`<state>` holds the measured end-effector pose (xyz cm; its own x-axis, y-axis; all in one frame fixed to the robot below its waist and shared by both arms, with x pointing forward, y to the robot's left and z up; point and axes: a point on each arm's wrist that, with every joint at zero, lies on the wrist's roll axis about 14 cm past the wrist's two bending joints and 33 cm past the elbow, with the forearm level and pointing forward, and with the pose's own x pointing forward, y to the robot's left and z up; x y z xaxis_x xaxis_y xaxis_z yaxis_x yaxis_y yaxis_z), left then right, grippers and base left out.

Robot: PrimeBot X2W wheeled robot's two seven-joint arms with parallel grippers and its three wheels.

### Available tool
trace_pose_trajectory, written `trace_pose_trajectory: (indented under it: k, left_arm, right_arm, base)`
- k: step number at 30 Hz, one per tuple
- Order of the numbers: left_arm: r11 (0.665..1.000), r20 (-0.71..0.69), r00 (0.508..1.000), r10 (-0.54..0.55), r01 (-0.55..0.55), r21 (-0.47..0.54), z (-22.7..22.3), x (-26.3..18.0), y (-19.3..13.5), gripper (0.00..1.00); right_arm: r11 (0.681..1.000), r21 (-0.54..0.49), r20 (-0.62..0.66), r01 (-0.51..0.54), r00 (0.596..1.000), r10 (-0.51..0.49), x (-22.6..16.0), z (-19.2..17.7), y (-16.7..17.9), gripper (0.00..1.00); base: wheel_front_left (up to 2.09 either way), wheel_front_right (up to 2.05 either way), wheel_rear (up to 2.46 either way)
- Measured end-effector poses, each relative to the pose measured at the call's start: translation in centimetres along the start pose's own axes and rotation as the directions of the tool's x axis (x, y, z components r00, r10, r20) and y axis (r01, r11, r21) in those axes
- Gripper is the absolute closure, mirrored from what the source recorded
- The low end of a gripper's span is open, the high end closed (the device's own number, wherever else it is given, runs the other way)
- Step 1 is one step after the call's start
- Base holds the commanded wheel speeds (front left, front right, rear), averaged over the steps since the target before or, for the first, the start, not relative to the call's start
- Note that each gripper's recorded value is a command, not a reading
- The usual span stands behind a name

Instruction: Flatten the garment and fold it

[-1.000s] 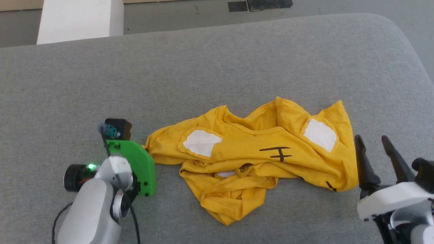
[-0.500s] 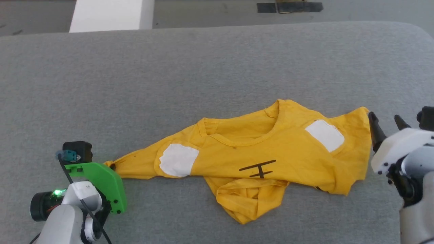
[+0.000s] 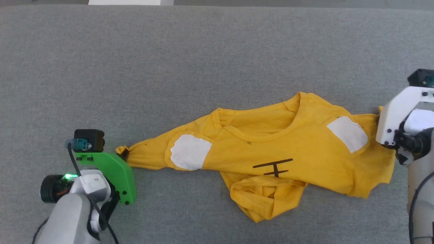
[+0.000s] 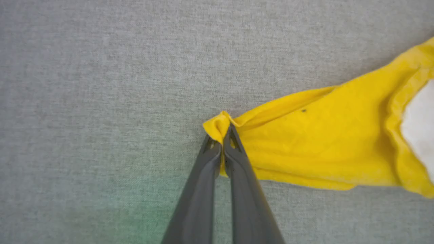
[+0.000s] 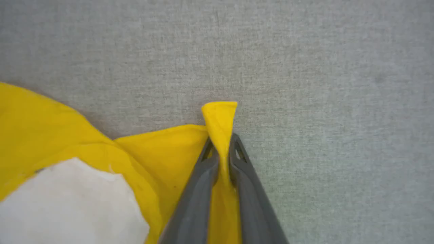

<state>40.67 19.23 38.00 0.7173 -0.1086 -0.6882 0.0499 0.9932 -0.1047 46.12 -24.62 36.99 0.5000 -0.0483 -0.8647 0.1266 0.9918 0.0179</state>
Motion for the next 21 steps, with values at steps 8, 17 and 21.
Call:
trace_pose_trajectory:
  k: [8,17,21]
  left_arm:
    - [0.973,0.176,0.984,-0.032,-0.010,0.233,7.3,0.4,0.9,1.00]
    - [0.826,0.556,0.831,0.016,-0.324,0.461,25.5,0.0,4.1,1.00]
    - [0.785,0.720,0.693,0.030,-0.463,0.413,33.0,-1.1,4.7,1.00]
  right_arm:
    - [0.996,-0.092,0.197,0.019,0.980,-0.001,-2.4,5.8,0.5,1.00]
    - [0.981,-0.187,0.586,0.053,0.807,0.068,-8.0,21.0,3.5,1.00]
    - [0.975,-0.210,0.714,0.079,0.693,0.097,-10.6,26.4,4.8,1.00]
  base:
    - [0.00,0.00,0.00]
    - [0.00,0.00,0.00]
    - [0.00,0.00,0.00]
